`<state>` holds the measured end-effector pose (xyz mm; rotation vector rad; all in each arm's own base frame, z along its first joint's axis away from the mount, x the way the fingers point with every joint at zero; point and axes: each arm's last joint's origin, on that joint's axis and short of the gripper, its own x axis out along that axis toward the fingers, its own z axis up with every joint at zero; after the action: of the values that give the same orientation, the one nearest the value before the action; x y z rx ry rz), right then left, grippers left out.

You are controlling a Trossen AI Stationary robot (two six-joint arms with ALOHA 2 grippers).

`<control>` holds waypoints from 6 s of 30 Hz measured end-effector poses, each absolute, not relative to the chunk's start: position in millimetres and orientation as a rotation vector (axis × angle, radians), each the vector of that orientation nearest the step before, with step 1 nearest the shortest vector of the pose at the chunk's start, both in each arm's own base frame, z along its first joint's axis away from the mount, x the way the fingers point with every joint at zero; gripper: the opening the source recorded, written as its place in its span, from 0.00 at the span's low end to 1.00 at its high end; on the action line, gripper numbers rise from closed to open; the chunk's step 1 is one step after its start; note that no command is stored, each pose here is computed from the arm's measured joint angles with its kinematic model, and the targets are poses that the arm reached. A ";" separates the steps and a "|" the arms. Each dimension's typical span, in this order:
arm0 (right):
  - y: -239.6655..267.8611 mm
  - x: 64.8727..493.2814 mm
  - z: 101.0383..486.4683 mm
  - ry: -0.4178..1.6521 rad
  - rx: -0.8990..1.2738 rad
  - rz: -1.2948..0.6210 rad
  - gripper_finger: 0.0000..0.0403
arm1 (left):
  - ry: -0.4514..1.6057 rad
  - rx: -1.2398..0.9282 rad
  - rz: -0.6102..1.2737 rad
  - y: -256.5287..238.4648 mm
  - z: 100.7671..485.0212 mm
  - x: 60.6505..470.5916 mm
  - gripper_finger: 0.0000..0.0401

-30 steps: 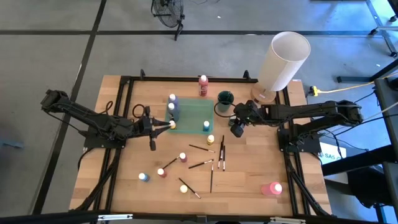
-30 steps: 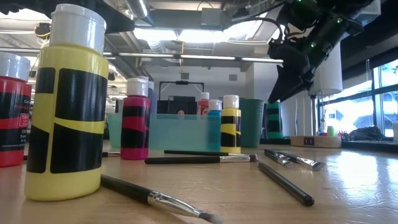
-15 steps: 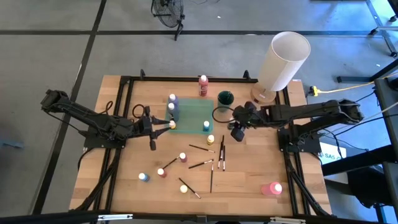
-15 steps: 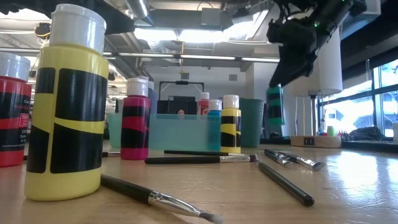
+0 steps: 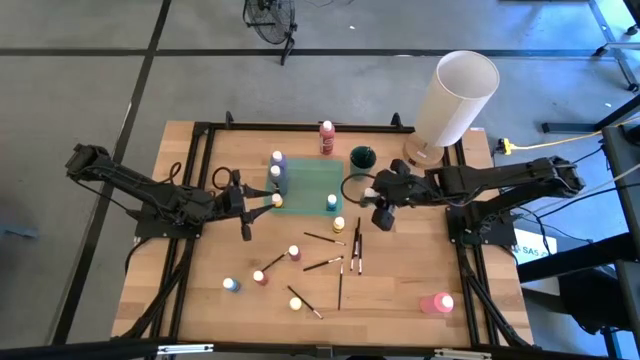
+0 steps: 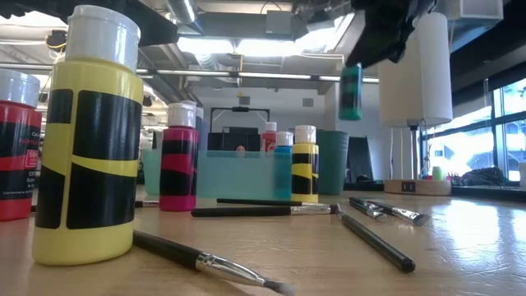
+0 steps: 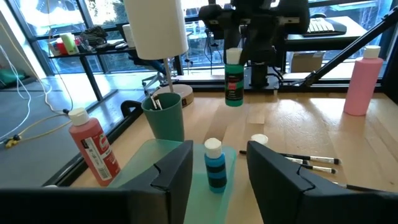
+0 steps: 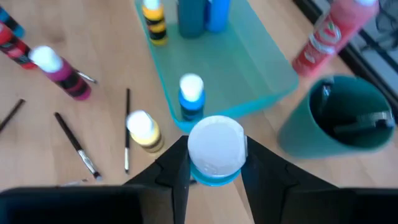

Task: Pick & Place Paint Supplies
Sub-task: Put the small green paint bottle into the green bin, then put the black paint brush into the dark green cup

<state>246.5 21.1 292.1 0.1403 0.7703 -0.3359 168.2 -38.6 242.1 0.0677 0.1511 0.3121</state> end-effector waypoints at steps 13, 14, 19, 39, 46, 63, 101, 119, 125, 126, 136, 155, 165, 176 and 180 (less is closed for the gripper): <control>20.5 261.4 306.9 0.574 0.067 -0.252 0.28 | 0.159 0.072 0.312 -38.6 241.3 168.2 0.38; 18.9 262.6 307.4 0.566 0.067 -0.245 0.28 | 0.159 0.072 0.311 -38.6 241.3 168.2 0.38; 6.7 274.0 300.8 0.565 0.071 -0.248 0.28 | 0.159 0.101 0.309 -38.4 242.0 167.5 0.39; -41.0 322.7 240.9 0.683 0.114 -0.243 0.28 | 0.029 0.068 0.321 -30.2 264.1 144.1 0.39; -45.7 323.4 238.0 0.691 0.117 -0.252 0.28 | 0.050 0.078 0.320 -29.1 262.6 140.6 0.39; -53.4 334.6 205.2 0.798 0.133 -0.274 0.28 | 0.039 0.073 0.322 -28.8 263.9 139.9 0.39; -54.7 337.7 187.9 0.870 0.129 -0.250 0.40 | -0.172 0.009 0.265 -17.6 294.3 102.0 0.39; -53.5 342.4 200.8 0.870 0.104 -0.217 0.67 | -0.140 0.058 0.269 -17.7 291.7 102.5 0.39; -46.9 348.2 226.5 0.931 0.079 -0.189 0.68 | -0.135 0.061 0.271 -17.7 291.2 102.6 0.39; -45.3 349.0 231.8 0.943 0.075 -0.183 0.68 | -0.132 0.063 0.270 -17.7 290.8 102.6 0.39; -19.4 348.5 297.8 1.041 0.021 -0.222 0.68 | -0.053 0.099 0.295 -17.1 283.2 103.0 0.39; 73.9 282.4 335.4 1.508 0.349 -0.363 0.68 | -0.100 0.109 0.297 -16.9 288.5 102.1 0.39; 114.8 267.2 337.7 1.404 0.104 -0.369 0.68 | -0.083 0.248 0.303 -16.9 289.0 102.1 0.39; 144.7 250.9 343.3 1.101 -0.036 -0.564 0.68 | -0.110 0.316 0.317 -16.7 293.1 101.5 0.39; 154.9 226.2 362.0 0.953 -0.103 -0.522 0.68 | -0.108 0.318 0.316 -16.7 292.9 101.5 0.39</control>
<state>226.2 154.9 362.0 -0.1030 0.9530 -0.5224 101.5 -16.7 292.9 0.3176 -0.1075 0.3162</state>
